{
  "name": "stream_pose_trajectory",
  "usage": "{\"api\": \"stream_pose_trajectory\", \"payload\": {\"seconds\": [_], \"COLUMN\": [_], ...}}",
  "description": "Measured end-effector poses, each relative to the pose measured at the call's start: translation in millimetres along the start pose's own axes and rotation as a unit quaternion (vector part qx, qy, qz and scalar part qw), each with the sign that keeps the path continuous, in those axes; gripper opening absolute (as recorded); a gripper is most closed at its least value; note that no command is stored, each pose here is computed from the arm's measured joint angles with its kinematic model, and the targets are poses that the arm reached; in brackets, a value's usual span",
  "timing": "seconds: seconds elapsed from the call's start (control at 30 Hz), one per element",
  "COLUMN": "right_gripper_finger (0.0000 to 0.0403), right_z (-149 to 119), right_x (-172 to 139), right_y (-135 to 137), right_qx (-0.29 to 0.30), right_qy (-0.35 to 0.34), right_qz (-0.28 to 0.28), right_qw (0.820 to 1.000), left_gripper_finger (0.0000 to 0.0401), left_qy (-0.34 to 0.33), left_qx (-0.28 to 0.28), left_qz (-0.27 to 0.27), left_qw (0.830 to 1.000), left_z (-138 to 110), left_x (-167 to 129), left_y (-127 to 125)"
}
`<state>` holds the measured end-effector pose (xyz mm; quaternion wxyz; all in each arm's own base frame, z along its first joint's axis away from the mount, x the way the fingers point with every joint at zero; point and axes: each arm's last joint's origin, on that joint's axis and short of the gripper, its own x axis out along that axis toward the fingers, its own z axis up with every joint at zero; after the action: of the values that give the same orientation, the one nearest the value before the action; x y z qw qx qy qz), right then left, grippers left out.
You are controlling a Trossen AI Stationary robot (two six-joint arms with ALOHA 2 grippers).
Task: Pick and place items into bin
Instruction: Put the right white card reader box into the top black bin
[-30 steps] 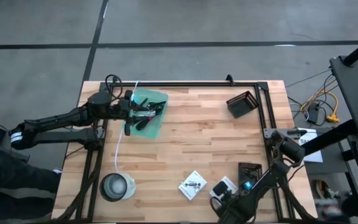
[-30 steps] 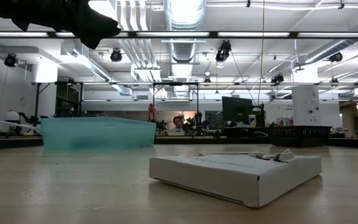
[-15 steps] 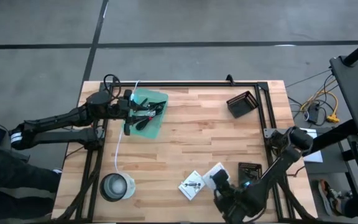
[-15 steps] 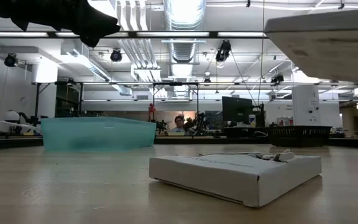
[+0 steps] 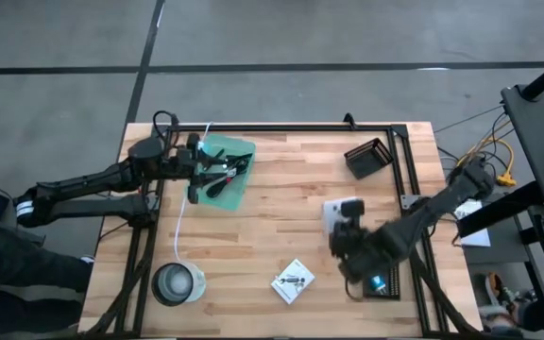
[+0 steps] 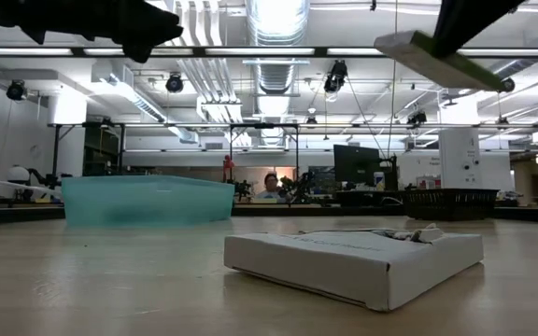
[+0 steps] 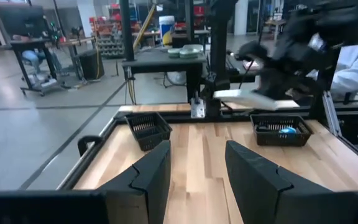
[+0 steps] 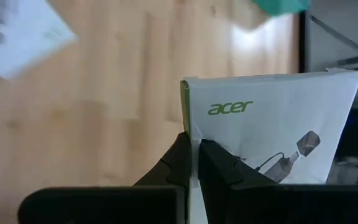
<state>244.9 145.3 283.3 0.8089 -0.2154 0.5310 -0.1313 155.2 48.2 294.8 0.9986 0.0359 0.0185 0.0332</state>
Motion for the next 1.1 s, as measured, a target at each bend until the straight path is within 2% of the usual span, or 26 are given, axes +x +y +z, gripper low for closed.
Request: {"api": "stream_pose_trajectory", "payload": {"seconds": [0.17, 0.33, 0.47, 0.73, 1.1], "right_gripper_finger": [0.0011, 0.0011, 0.0011, 0.0011, 0.0011], "right_z": [-19.9, -48.9, -77.4, -110.6, -130.6], "right_x": [14.1, 34.8, 50.0, 79.5, 119.5], "right_y": [-44.7, -91.7, -121.4, -152.3, -182.5], "right_qx": [-0.020, 0.001, -0.017, -0.068, -0.127], "right_qy": [0.030, 0.084, 0.123, 0.188, 0.253], "right_qz": [-0.012, 0.014, 0.029, 0.078, 0.120], "right_qw": [0.999, 0.996, 0.992, 0.977, 0.952], "left_gripper_finger": [0.0136, 0.0136, 0.0136, 0.0136, 0.0136], "left_qy": [-0.011, -0.007, -0.003, 0.006, 0.018], "left_qx": [0.004, 0.003, 0.004, 0.004, 0.035], "left_qz": [0.001, 0.000, 0.000, -0.001, -0.002], "left_qw": [1.000, 1.000, 1.000, 1.000, 0.999], "left_z": [2.0, 1.0, -0.2, -3.1, -9.7], "left_x": [0.9, 1.9, 3.4, 7.5, 20.6], "left_y": [0.4, 0.6, 0.9, 1.9, 5.2]}}
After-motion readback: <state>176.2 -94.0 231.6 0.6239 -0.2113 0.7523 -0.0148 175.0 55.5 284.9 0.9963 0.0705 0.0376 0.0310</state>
